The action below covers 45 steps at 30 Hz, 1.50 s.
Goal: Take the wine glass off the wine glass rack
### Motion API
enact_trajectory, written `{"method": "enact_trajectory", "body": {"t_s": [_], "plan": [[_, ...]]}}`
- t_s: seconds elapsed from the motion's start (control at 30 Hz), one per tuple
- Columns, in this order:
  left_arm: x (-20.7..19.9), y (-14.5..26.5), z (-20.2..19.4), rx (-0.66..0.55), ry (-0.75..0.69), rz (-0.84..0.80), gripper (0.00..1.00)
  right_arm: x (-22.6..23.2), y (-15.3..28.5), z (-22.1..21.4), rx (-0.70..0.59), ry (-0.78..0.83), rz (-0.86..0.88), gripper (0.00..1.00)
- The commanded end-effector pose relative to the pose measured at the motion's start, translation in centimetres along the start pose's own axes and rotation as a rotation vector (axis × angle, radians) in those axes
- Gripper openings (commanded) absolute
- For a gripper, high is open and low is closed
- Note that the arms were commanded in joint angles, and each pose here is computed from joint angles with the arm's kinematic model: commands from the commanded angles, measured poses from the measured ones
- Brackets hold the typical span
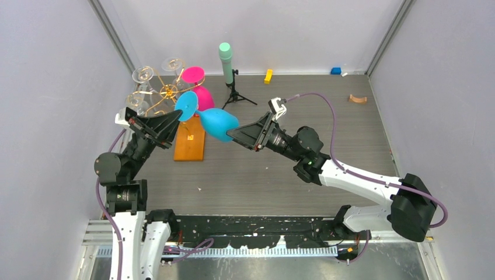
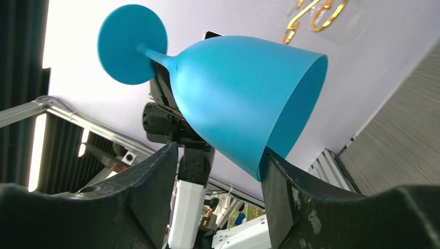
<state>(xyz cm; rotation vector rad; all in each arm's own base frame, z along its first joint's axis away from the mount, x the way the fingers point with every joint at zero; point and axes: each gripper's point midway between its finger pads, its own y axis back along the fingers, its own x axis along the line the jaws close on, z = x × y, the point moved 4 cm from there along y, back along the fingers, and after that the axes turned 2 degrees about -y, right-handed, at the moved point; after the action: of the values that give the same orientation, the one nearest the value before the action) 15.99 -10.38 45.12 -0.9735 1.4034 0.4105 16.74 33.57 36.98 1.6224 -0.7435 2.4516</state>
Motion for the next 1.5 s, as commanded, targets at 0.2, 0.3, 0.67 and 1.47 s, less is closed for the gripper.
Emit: {"method": "enact_trajectory", "body": {"t_s": [0.2, 0.3, 0.67, 1.47], "plan": [[1.9, 0.3, 0.6, -0.023, 0.017, 0.026, 0.0, 10.1, 1.9, 0.3, -0.015, 0.069, 0.48, 0.38], [2.2, 0.3, 0.8, -0.032, 0.023, 0.035, 0.0, 10.7, 1.9, 0.4, -0.014, 0.075, 0.498, 0.28], [1.9, 1.0, 1.4, -0.184, -0.176, 0.087, 0.49, 11.5, 1.6, 2.5, -0.089, 0.208, 0.183, 0.0], [0.1, 0.2, -0.1, -0.024, -0.66, 0.154, 0.95, 3.0, 16.0, 16.4, -0.107, 0.863, -1.414, 0.0]]}}
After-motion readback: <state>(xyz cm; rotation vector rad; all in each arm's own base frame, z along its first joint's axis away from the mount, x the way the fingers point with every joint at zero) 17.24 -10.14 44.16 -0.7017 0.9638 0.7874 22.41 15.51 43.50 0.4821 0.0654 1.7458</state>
